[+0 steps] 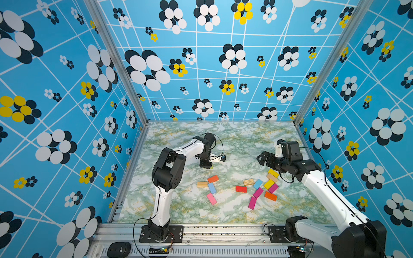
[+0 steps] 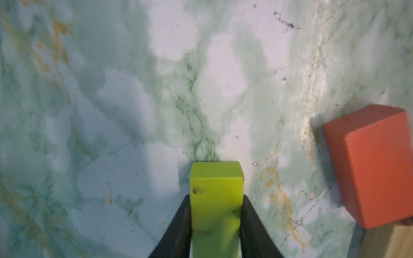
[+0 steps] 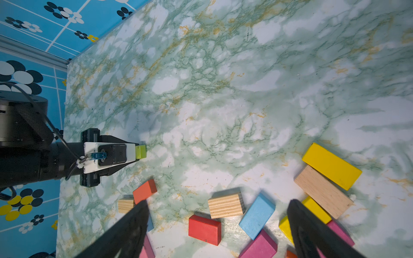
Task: Assemble the number 7 with building blocks
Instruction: Place the building block at the center of the board.
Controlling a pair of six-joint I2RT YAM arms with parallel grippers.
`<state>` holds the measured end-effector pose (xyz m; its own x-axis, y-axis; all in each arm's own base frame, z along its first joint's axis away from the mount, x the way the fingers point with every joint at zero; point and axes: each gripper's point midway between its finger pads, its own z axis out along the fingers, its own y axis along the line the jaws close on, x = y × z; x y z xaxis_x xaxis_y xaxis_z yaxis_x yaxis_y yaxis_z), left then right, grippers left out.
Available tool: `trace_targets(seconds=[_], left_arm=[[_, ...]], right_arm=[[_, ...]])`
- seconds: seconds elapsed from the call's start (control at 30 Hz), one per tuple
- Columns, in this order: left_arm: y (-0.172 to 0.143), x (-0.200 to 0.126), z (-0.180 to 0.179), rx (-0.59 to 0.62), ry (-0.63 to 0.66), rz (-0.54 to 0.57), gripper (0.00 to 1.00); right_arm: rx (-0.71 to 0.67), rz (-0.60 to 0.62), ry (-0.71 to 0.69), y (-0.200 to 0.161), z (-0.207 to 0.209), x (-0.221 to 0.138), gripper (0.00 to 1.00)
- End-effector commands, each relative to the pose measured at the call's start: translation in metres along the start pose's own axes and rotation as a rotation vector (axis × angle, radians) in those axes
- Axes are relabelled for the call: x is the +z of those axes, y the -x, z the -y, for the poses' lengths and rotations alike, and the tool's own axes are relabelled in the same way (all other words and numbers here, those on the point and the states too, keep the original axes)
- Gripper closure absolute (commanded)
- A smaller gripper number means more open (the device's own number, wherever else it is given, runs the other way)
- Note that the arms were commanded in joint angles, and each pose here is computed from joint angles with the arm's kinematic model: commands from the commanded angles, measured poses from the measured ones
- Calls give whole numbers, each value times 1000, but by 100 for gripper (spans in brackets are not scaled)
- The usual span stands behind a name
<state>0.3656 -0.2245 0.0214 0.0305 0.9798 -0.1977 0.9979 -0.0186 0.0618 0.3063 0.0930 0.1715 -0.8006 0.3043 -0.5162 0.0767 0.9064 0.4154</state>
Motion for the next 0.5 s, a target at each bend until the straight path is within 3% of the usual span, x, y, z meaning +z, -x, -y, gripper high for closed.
trace_targets(seconds=[0.0, 0.13, 0.23, 0.47], left_arm=[[3, 11, 8, 13, -49, 7, 71], [5, 8, 6, 15, -22, 22, 63], [5, 5, 4, 21, 8, 35, 50], [7, -1, 0, -15, 29, 67, 41]], right_arm=[[-7, -12, -17, -8, 4, -2, 2], [-8, -12, -15, -9, 4, -3, 1], [-10, -11, -15, -10, 5, -2, 2], [-3, -15, -7, -10, 4, 1, 2]])
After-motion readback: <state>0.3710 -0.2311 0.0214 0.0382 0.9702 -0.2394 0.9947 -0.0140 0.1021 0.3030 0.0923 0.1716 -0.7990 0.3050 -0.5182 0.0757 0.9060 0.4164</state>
